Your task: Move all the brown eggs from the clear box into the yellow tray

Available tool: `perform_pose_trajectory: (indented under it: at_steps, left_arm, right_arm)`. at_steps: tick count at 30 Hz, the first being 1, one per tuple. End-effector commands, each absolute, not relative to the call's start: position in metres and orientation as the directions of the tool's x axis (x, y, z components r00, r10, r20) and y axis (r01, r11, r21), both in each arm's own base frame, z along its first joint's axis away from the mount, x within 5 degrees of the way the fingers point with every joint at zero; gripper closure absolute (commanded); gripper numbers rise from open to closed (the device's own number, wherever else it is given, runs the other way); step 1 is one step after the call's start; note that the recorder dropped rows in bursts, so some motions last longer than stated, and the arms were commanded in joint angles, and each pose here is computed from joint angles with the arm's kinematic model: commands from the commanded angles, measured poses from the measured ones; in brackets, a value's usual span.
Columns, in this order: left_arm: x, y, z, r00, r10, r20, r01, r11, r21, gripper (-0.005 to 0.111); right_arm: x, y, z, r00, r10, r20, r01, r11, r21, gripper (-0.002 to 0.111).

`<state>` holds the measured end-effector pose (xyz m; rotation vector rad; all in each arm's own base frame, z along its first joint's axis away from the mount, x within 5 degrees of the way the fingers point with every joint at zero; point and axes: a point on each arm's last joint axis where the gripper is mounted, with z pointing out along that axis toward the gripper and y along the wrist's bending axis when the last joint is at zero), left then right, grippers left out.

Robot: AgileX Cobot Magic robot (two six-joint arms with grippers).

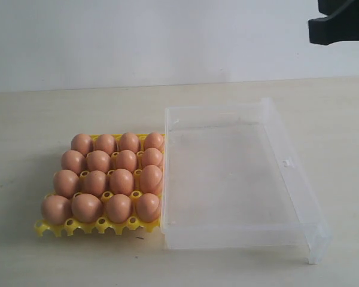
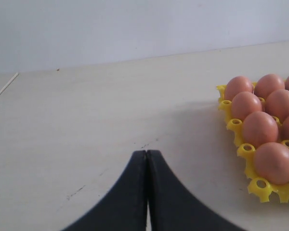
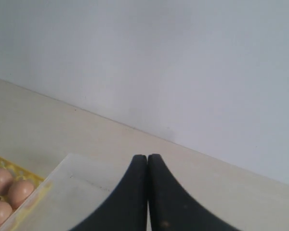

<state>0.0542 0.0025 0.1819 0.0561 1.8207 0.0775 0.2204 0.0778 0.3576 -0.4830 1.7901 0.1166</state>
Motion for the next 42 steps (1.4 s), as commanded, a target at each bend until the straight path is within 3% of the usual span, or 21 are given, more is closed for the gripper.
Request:
perform_pose_trajectory:
  at_steps: [1, 5, 11, 22, 30, 37, 42]
  left_arm:
    - [0.054, 0.002, 0.184, -0.23, 0.072, -0.971, -0.005, 0.997, 0.076, 0.107]
    - [0.054, 0.002, 0.184, -0.23, 0.072, -0.971, -0.005, 0.997, 0.076, 0.107]
    - [0.054, 0.002, 0.184, -0.23, 0.072, -0.971, -0.005, 0.997, 0.076, 0.107]
    - [0.054, 0.002, 0.184, -0.23, 0.072, -0.971, -0.005, 0.997, 0.076, 0.107]
    - [0.054, 0.002, 0.184, -0.23, 0.072, -0.971, -0.005, 0.997, 0.076, 0.107]
    - [0.054, 0.002, 0.184, -0.23, 0.072, -0.971, -0.005, 0.997, 0.076, 0.107]
    - [0.054, 0.002, 0.184, -0.23, 0.072, -0.971, -0.005, 0.997, 0.076, 0.107]
  right_arm:
    - [0.195, 0.067, 0.373, -0.149, -0.313, -0.938, -0.372, 0.896, -0.24, 0.108]
    - [0.152, 0.044, 0.375, -0.244, -0.323, -0.914, -0.341, 0.911, -0.231, 0.108]
    - [0.12, 0.02, 0.345, -0.278, -0.288, -0.916, -0.234, 0.946, -0.226, 0.108]
    - [0.09, 0.007, 0.271, -0.123, -0.246, -0.961, -0.112, 0.966, -0.233, 0.108]
    - [0.068, 0.006, 0.214, -0.114, -0.091, -0.989, -0.094, 0.992, -0.08, 0.108]
    - [0.056, 0.005, 0.201, -0.042, -0.069, -0.997, -0.089, 0.994, -0.065, 0.108]
    - [0.056, 0.005, 0.194, -0.12, -0.022, -0.993, -0.088, 0.996, -0.011, 0.108]
